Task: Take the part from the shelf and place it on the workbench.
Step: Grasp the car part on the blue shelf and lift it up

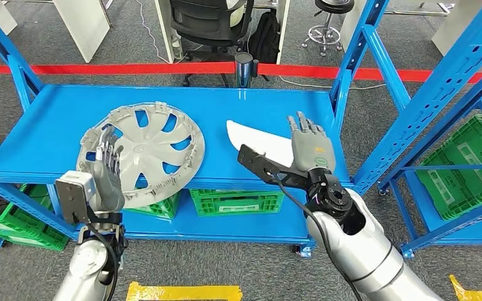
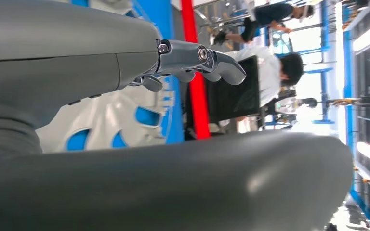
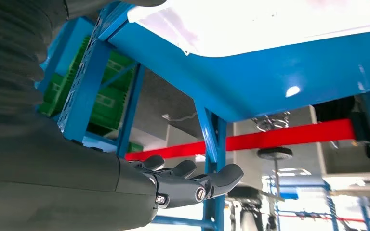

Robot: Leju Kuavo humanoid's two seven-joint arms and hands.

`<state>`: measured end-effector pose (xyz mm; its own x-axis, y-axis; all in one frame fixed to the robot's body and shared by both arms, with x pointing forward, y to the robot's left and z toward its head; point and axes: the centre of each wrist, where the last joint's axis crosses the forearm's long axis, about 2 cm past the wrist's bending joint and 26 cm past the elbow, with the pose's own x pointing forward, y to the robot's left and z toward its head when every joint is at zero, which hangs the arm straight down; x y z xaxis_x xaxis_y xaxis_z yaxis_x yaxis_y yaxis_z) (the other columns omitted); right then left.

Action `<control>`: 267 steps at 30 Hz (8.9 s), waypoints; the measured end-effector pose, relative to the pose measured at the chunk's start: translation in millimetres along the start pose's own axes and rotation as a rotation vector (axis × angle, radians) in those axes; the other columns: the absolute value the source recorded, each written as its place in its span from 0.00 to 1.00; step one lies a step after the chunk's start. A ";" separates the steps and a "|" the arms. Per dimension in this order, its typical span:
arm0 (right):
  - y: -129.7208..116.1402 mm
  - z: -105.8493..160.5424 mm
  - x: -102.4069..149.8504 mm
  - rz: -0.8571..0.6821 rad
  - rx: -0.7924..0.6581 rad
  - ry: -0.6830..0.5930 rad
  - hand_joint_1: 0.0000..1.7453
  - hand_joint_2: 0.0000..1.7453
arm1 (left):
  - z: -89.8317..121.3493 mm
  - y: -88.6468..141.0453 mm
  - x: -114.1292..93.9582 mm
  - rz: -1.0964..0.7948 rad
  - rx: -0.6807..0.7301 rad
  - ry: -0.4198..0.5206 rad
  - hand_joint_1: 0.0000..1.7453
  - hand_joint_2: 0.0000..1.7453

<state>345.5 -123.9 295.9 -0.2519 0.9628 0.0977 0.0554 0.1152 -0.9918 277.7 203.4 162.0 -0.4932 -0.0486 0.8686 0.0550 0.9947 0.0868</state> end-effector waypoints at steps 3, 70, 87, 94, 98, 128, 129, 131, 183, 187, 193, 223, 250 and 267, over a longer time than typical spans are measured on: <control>2.7 -8.5 -2.3 -0.006 0.012 0.011 0.00 1.00 | -9.9 2.2 0.2 -0.027 0.005 -0.023 0.00 0.00; 94.4 -27.7 114.9 0.043 0.111 -0.376 0.00 1.00 | -89.8 61.3 -25.0 -0.180 0.171 0.031 0.00 0.00; 104.7 -19.0 125.1 0.177 0.072 -0.399 0.00 1.00 | -88.1 64.7 -27.6 -0.185 0.186 0.034 0.00 0.00; 110.1 -18.3 122.2 0.178 0.093 -0.396 0.00 1.00 | -87.5 65.1 -28.7 -0.184 0.194 0.042 0.00 0.00; 110.9 -18.9 120.9 0.171 0.101 -0.399 0.00 1.00 | -87.5 64.7 -28.8 -0.181 0.188 0.033 0.00 0.00; 57.2 -36.2 118.9 0.301 0.039 -0.283 0.00 1.00 | -82.6 61.3 -28.6 -0.150 0.194 0.056 0.00 0.00; 50.9 -39.0 116.0 0.312 0.036 -0.264 0.00 1.00 | -82.7 62.9 -28.7 -0.152 0.197 0.060 0.00 0.00; 37.9 -43.8 110.5 0.329 0.027 -0.233 0.00 1.00 | -82.9 65.9 -28.8 -0.158 0.202 0.068 0.00 0.00; -18.9 -40.0 120.6 0.270 -0.172 -0.374 0.00 1.00 | -103.5 132.5 -12.1 -0.207 0.300 0.058 0.00 0.00; -19.2 -38.8 123.1 0.271 -0.168 -0.382 0.00 1.00 | -103.4 133.7 -10.5 -0.206 0.300 0.048 0.00 0.00; -24.0 -35.0 132.0 0.265 -0.173 -0.402 0.00 1.00 | -101.8 139.4 -8.2 -0.213 0.310 0.034 0.00 0.00; -5.7 -3.4 167.9 0.150 -0.188 -0.634 0.00 1.00 | -82.2 138.5 -14.9 -0.237 0.339 0.036 0.00 0.00; 22.5 22.4 178.1 -0.195 0.216 -0.598 0.00 1.00 | -83.0 161.3 -11.4 -0.258 0.361 0.086 0.00 0.00; 50.1 10.8 165.1 -0.270 0.315 -0.689 0.00 1.00 | -100.8 168.6 -0.3 -0.277 0.337 0.049 0.00 0.00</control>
<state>296.2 38.2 261.4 -0.7629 0.5328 0.3662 -0.3415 0.1489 -0.9280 374.5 361.9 225.5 -0.4074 -0.3138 0.8576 -0.3642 0.9170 0.1625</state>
